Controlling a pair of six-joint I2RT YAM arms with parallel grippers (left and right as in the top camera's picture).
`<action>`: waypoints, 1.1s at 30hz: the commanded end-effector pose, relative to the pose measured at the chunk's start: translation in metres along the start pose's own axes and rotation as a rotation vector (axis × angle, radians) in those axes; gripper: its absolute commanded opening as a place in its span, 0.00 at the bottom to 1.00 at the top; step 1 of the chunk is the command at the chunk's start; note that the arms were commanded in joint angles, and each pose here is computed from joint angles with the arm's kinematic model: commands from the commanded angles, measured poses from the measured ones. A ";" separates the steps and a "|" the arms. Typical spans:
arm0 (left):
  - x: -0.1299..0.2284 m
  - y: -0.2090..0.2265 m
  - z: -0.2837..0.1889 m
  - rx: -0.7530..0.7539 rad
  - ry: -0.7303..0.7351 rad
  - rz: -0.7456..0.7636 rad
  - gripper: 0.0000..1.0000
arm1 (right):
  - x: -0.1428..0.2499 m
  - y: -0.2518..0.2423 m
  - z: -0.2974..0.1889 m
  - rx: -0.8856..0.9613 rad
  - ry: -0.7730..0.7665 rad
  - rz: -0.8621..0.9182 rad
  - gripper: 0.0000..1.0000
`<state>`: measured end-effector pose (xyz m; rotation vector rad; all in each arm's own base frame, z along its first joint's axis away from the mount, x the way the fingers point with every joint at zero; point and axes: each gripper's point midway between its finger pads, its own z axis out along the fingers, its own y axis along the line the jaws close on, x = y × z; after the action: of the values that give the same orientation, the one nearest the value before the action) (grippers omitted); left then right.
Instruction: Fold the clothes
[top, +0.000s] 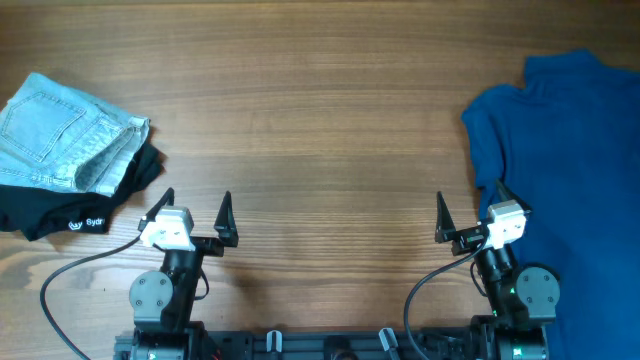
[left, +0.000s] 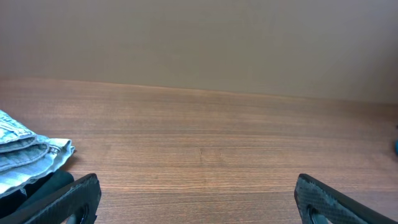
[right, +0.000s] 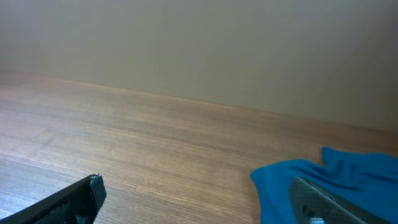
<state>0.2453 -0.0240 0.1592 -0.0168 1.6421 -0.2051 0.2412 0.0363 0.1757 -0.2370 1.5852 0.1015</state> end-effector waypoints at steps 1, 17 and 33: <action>0.002 0.003 0.000 -0.013 0.006 -0.014 1.00 | 0.000 -0.003 0.000 0.015 -0.004 0.012 1.00; 0.002 0.003 0.000 -0.013 0.005 -0.014 1.00 | 0.000 -0.003 0.000 0.015 -0.004 0.012 0.99; -0.009 -0.001 -0.001 0.006 -0.032 -0.014 1.00 | -0.015 0.024 -0.004 -0.145 -0.036 0.135 1.00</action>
<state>0.2455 -0.0241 0.1617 -0.0179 1.6319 -0.2081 0.2389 0.0455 0.1760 -0.2197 1.5890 0.2039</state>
